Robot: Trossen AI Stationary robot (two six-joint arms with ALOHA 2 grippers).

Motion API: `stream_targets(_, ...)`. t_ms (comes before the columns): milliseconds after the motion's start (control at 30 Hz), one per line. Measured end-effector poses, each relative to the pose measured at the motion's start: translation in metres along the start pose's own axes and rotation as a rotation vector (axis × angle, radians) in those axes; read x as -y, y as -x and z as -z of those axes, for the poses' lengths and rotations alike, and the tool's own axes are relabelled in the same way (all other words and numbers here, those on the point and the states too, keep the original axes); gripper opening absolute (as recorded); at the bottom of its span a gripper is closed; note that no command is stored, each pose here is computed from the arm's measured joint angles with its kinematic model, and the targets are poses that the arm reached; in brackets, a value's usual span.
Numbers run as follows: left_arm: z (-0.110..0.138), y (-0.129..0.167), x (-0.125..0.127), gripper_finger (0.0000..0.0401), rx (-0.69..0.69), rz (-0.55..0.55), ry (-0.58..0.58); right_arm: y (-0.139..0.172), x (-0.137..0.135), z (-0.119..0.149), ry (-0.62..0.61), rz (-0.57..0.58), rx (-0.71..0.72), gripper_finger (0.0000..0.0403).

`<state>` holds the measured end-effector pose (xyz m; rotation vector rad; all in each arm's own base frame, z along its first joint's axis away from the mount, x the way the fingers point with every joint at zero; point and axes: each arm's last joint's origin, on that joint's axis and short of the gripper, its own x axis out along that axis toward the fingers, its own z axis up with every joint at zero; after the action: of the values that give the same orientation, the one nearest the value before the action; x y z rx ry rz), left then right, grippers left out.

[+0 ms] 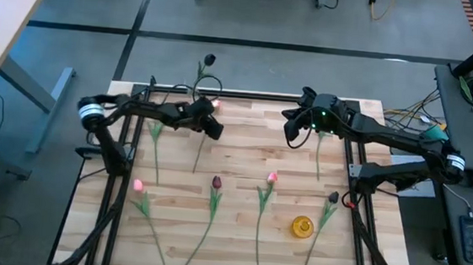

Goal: Sort flowers into vase by color
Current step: Put the top yellow-pink flower into the yellow flower vase

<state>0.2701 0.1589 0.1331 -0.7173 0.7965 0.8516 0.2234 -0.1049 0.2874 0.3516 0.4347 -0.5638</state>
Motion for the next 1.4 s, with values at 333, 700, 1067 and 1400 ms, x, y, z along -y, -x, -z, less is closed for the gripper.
stream_targets(333, -0.011, -0.016, 0.007, 0.0096, -0.032, -0.098, 0.05, 0.001, 0.0, 0.0, 0.012, -0.009, 0.001, 0.0009)
stream_targets(700, 0.004, 0.025, 0.03, 0.0002, 0.024, 0.042, -0.036, 0.002, -0.007, 0.001, 0.024, -0.083, -0.012, 0.0009)
stream_targets(1067, 0.054, 0.102, 0.026, 0.0, 0.321, 0.561, -0.093, 0.004, -0.052, 0.007, -0.022, -0.259, 0.024, 0.0009)
stream_targets(1400, 0.06, 0.148, 0.013, 0.0, 0.522, 0.902, -0.154, -0.02, -0.107, -0.006, -0.133, -0.476, 0.336, 0.0011)
